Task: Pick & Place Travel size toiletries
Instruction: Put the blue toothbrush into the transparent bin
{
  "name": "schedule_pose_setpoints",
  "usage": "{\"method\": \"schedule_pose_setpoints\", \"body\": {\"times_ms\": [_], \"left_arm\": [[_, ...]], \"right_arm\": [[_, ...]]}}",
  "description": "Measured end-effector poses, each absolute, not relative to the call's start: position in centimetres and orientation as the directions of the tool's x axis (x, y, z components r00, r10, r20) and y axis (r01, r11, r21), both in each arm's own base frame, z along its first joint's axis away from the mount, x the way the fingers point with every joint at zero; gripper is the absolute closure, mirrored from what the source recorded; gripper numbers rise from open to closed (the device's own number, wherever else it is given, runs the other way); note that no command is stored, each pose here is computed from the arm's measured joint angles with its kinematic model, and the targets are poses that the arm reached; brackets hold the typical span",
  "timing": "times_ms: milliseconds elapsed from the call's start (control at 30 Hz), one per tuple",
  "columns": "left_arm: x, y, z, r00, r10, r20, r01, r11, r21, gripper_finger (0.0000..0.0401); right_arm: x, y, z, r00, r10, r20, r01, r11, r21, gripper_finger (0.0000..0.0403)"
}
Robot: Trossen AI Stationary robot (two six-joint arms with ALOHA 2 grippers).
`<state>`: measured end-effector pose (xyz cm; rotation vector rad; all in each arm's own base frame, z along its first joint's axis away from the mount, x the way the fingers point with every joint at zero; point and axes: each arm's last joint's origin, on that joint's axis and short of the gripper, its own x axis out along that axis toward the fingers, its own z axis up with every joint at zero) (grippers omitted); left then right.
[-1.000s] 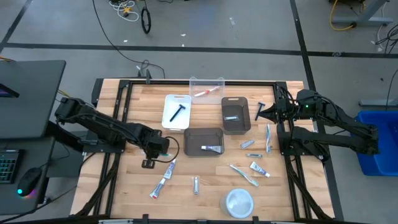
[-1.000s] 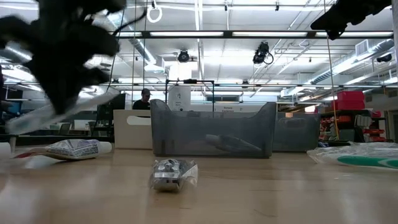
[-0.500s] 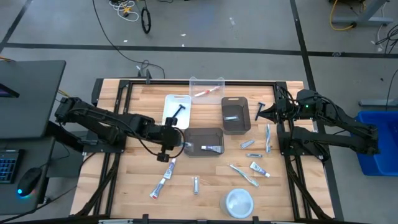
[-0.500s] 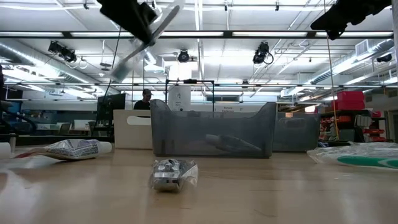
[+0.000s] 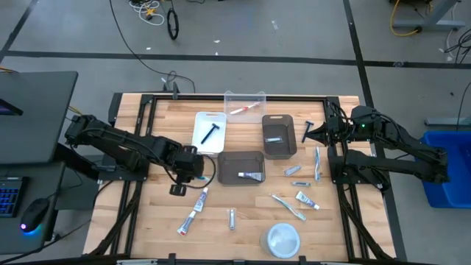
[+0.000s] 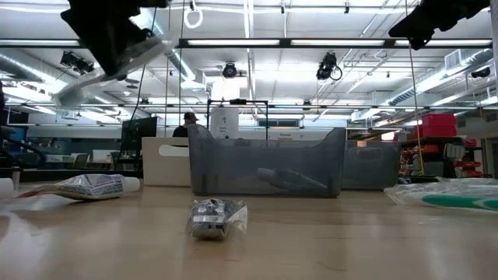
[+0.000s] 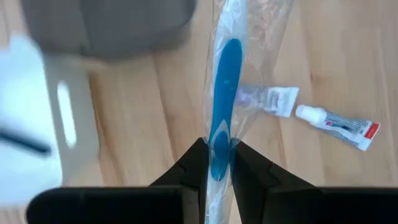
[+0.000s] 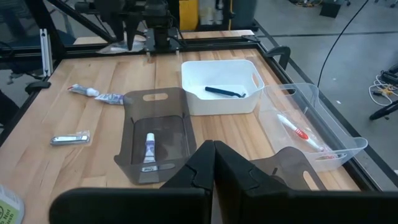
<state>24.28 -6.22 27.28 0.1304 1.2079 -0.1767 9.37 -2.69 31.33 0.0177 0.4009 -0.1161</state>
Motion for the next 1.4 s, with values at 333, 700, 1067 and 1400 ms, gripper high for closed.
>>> {"method": "schedule_pose_setpoints", "body": {"times_ms": [333,700,1067,1400], "left_arm": [[26.3,-6.6,28.3,0.579,0.002,-0.815,0.189,0.972,0.137,0.0344],[27.3,-3.4,30.2,0.623,0.063,-0.780,0.101,0.982,0.160,0.0344],[28.7,4.2,32.5,0.727,0.288,-0.623,-0.136,0.950,0.280,0.0344],[28.4,9.7,33.6,0.761,0.444,-0.474,-0.331,0.893,0.305,0.0344]], "right_arm": [[9.4,-2.7,31.3,0.914,-0.109,-0.390,0.116,0.993,-0.006,0.0389],[9.4,-2.7,31.3,0.914,-0.109,-0.390,0.116,0.993,-0.006,0.0389],[9.4,-2.7,31.3,0.914,-0.109,-0.390,0.116,0.993,-0.006,0.0389],[9.4,-2.7,31.3,0.914,-0.109,-0.390,0.116,0.993,-0.006,0.0389]]}}
